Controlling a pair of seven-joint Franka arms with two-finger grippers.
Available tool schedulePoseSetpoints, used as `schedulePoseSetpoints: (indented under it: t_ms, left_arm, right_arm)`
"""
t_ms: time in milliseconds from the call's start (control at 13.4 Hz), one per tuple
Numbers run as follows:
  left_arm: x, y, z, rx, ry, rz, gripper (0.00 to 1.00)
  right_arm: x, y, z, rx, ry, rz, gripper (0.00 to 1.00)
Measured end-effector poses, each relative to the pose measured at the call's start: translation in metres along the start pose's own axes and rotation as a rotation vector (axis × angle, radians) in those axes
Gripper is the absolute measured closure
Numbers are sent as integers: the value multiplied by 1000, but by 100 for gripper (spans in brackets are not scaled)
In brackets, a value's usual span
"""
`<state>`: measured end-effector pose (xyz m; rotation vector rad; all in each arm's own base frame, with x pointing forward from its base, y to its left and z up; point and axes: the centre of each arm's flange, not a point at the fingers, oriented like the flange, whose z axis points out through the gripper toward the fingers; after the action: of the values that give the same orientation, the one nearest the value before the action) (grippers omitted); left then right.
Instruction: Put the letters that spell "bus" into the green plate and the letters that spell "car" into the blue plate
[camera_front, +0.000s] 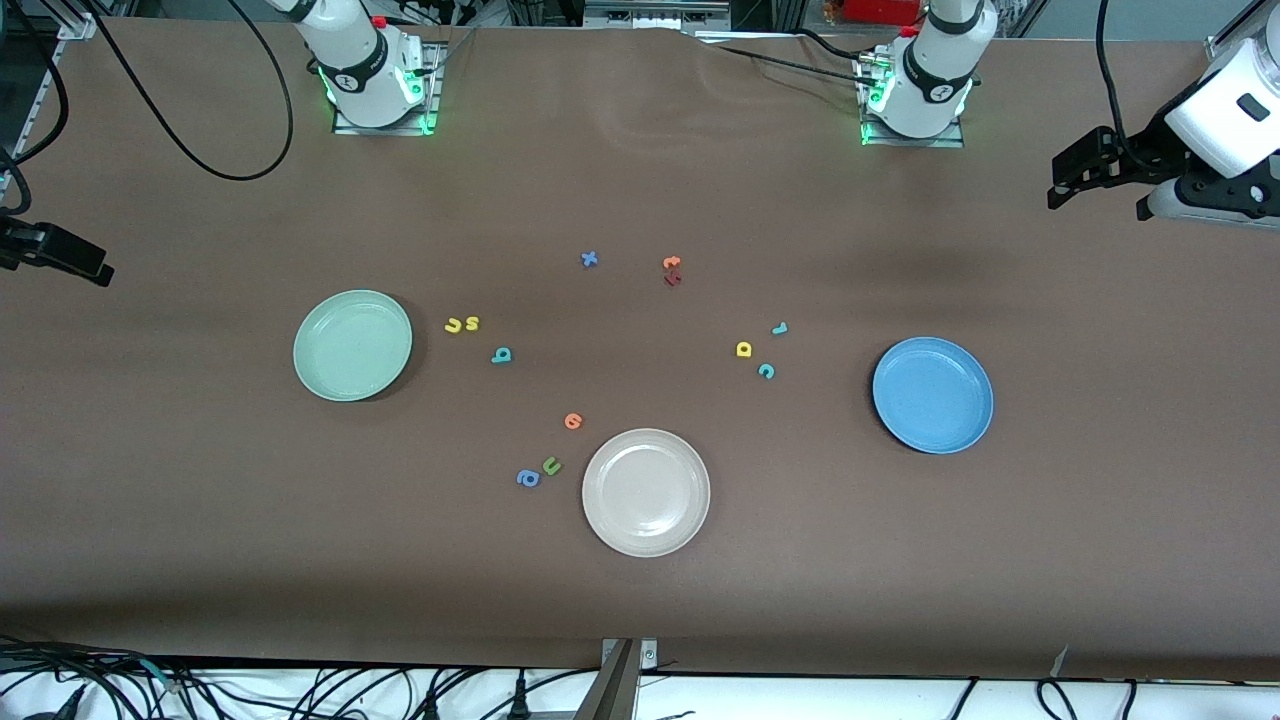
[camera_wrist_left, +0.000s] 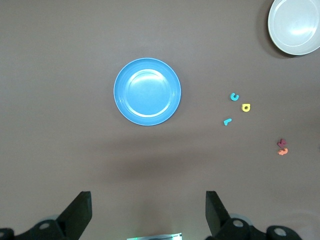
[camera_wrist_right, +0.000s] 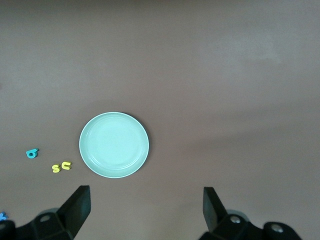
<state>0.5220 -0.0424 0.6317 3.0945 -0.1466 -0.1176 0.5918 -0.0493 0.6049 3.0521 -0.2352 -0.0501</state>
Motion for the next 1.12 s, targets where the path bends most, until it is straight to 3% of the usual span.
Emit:
schedulePoseSetpoints:
  t_ms: [1119]
  left_arm:
    - [0,-1,2,-1,-12,-1,0]
  right_arm:
    - [2,-1,10,-2,-17,-1,0]
